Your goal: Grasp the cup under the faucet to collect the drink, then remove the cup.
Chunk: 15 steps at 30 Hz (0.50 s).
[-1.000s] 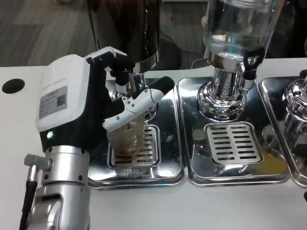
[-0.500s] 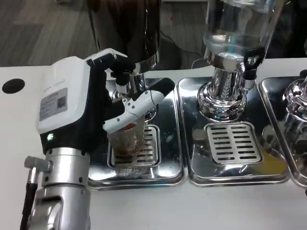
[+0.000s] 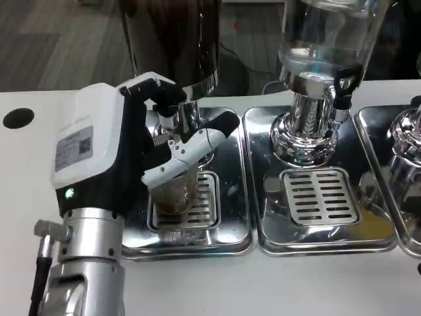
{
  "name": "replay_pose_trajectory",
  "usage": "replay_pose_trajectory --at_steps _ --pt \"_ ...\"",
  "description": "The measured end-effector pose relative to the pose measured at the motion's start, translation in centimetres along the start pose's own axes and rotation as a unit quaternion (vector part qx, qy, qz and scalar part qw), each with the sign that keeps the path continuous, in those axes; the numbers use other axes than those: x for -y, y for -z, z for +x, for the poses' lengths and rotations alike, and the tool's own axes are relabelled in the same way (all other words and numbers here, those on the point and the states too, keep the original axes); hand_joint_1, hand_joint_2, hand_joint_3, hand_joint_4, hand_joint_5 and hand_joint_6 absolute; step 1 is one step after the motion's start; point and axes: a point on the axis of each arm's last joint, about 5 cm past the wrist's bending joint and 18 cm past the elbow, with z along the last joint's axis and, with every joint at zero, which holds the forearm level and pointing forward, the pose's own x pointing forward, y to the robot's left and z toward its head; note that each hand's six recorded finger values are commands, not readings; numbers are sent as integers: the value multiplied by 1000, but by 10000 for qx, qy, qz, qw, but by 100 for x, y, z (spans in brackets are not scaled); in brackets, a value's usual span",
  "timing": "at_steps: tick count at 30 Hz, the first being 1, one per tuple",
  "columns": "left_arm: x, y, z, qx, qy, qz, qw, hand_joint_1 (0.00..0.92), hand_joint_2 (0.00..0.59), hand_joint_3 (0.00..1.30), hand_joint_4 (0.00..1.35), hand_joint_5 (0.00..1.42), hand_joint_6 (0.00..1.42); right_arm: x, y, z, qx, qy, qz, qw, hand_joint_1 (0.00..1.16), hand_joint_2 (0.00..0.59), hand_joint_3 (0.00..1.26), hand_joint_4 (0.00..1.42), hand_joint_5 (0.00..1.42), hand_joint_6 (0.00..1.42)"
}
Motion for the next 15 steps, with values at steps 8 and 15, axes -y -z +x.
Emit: replay_pose_trajectory --at_steps 8,15 --pt "2 -3 -9 -4 8 -7 10000 43 48 582 596 991 1100 0 -2 0 4 -18 -1 10000 611 349 307 224 208 119" --pt "7 -7 -14 -3 19 -9 10000 43 48 554 560 967 1100 -2 -2 -9 -15 -43 4 10000 619 346 307 224 208 119"
